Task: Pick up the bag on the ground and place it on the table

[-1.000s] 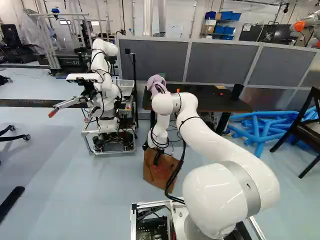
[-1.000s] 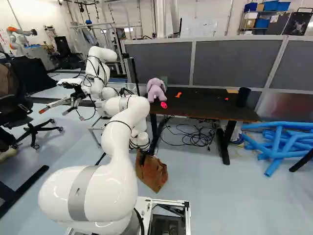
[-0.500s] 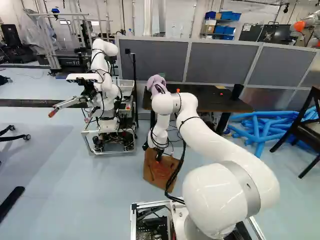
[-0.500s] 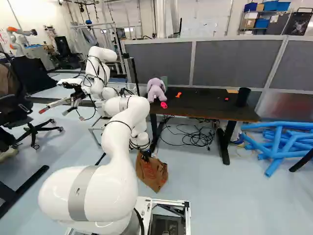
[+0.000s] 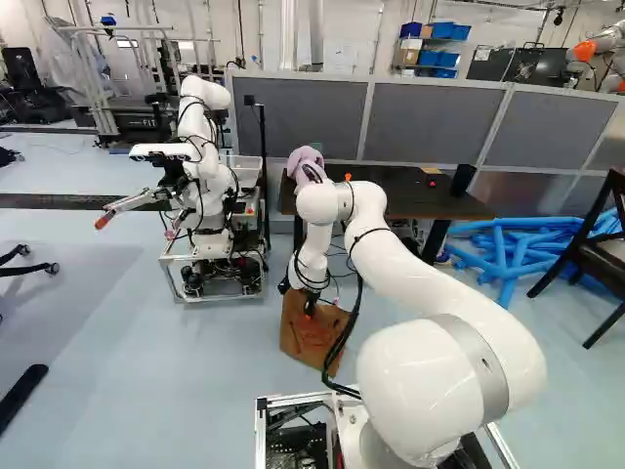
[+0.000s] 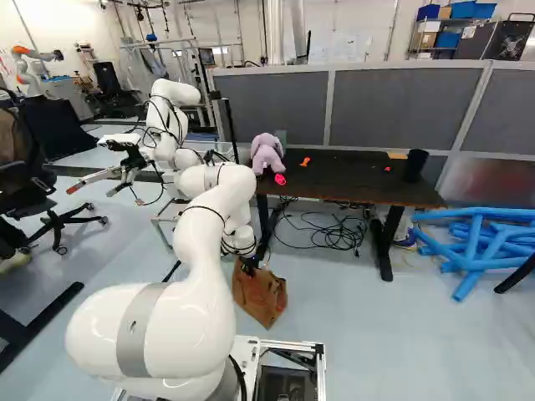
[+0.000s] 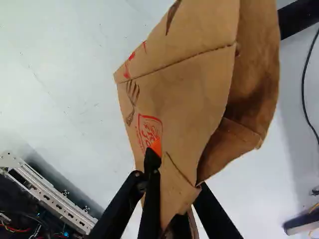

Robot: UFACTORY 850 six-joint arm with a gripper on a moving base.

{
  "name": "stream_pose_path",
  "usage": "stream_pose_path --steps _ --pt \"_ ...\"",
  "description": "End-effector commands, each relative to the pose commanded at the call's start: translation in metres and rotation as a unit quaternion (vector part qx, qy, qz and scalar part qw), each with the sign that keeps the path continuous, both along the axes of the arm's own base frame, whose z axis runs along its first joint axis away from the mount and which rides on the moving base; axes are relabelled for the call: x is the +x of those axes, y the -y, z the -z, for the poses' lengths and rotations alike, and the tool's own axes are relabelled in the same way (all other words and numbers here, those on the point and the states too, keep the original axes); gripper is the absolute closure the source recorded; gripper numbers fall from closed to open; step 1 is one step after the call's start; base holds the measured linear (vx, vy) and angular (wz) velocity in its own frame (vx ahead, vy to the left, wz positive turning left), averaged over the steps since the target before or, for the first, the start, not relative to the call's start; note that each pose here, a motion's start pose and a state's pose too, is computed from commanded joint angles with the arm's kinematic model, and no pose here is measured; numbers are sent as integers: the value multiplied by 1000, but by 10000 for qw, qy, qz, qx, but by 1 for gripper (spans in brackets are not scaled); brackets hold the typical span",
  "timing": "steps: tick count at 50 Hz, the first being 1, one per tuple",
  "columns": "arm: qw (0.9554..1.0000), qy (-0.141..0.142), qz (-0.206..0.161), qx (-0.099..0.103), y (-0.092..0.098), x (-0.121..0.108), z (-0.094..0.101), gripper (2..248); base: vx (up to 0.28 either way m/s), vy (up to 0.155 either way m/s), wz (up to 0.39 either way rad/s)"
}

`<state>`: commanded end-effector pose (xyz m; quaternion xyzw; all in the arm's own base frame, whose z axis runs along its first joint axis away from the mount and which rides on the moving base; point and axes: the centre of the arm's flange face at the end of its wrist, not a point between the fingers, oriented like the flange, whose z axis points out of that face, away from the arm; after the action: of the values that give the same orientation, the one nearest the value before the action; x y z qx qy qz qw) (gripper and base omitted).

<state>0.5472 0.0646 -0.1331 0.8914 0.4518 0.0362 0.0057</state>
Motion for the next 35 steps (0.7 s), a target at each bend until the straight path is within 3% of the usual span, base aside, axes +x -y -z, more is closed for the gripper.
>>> stream_pose_path --steps 35 --pt "10000 0 0 0 0 0 0 224 0 0 0"
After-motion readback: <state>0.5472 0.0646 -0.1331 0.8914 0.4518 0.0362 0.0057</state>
